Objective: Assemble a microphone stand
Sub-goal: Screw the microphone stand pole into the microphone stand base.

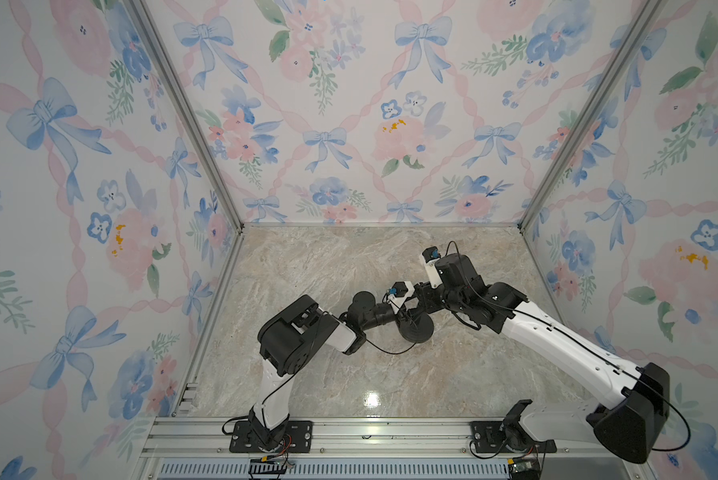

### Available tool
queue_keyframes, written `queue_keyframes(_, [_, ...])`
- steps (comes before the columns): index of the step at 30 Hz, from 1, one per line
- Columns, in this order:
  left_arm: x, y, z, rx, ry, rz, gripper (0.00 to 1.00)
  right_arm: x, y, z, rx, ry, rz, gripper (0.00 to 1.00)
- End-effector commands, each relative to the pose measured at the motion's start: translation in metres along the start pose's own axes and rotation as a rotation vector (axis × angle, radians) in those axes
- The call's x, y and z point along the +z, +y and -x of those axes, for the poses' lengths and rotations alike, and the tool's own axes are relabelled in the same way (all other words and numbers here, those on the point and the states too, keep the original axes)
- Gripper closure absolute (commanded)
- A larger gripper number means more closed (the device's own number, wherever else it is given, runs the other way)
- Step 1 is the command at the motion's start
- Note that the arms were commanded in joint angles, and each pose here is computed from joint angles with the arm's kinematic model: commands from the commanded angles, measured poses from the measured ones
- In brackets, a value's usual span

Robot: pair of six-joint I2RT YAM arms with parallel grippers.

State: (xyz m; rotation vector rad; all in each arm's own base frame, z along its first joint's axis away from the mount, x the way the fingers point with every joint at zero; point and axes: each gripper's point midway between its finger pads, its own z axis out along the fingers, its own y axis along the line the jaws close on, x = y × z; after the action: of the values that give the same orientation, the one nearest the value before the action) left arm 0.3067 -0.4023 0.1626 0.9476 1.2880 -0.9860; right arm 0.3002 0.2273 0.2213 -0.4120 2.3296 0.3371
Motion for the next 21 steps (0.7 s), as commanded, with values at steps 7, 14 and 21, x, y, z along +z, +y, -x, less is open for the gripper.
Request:
queue_keyframes(7, [0.003,0.009,0.0,0.035,-0.007,0.037,0.83,0.001,0.016,-0.046,0.075,0.133,0.039,0.68])
queue_keyframes(14, [0.001,0.005,-0.004,0.053,0.003,0.022,0.93,-0.04,0.02,-0.022,-0.267,0.055,0.168,0.41])
queue_keyframes(21, [-0.001,0.0,-0.004,0.056,0.005,0.0,0.94,-0.078,0.012,-0.048,-1.31,0.075,0.399,0.19])
